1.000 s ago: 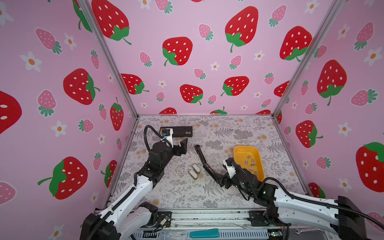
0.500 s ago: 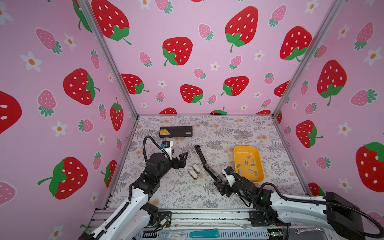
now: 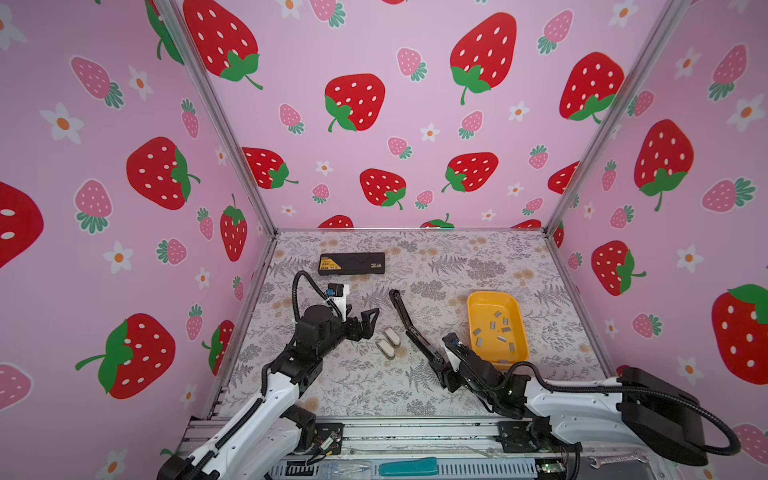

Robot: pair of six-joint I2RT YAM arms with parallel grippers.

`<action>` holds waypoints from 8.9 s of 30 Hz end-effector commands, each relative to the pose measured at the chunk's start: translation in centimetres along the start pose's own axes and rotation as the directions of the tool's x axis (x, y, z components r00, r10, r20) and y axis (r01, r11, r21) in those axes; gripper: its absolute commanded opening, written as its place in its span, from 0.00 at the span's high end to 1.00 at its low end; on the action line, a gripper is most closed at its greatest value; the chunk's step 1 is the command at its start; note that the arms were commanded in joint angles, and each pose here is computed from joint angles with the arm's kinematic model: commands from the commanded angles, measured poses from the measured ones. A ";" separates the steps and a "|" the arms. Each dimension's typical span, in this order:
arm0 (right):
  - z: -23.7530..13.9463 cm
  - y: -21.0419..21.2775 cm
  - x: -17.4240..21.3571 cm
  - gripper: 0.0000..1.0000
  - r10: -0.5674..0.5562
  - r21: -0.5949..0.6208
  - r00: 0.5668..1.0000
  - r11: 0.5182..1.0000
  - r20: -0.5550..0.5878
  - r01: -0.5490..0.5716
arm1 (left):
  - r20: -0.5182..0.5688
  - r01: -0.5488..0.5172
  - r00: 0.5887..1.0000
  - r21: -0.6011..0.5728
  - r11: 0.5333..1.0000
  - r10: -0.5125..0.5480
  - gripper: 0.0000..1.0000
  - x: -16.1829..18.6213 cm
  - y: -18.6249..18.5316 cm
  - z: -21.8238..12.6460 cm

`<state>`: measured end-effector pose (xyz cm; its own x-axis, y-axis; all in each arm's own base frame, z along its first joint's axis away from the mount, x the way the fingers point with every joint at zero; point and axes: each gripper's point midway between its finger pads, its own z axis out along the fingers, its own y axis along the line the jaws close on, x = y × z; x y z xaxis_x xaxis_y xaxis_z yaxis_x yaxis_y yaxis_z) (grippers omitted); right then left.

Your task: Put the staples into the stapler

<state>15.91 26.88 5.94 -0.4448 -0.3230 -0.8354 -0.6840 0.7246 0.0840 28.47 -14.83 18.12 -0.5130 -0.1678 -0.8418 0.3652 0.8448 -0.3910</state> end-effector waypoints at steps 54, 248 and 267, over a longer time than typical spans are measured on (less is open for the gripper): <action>4.0 1.9 -1.4 0.89 0.011 -0.014 1.000 1.000 0.005 -0.011 | -0.039 -0.004 0.999 -0.036 0.999 0.002 0.24 2.6 4.8 13.1; 5.4 0.7 3.5 0.78 0.214 0.038 0.977 0.976 0.012 -0.214 | -0.101 -0.365 0.920 0.133 0.922 0.379 0.26 9.4 -7.3 13.2; 1.8 -2.0 -4.8 0.02 0.162 0.215 0.986 0.962 0.035 -0.166 | 0.014 -0.226 0.973 -0.159 0.961 0.231 0.22 0.2 -3.1 6.0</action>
<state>19.52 30.44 11.48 -0.4778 -0.0915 -0.8737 -0.5362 0.8182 0.2076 31.58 -23.54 17.86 -0.3356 0.0531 -0.9405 0.4671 0.8764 -0.1172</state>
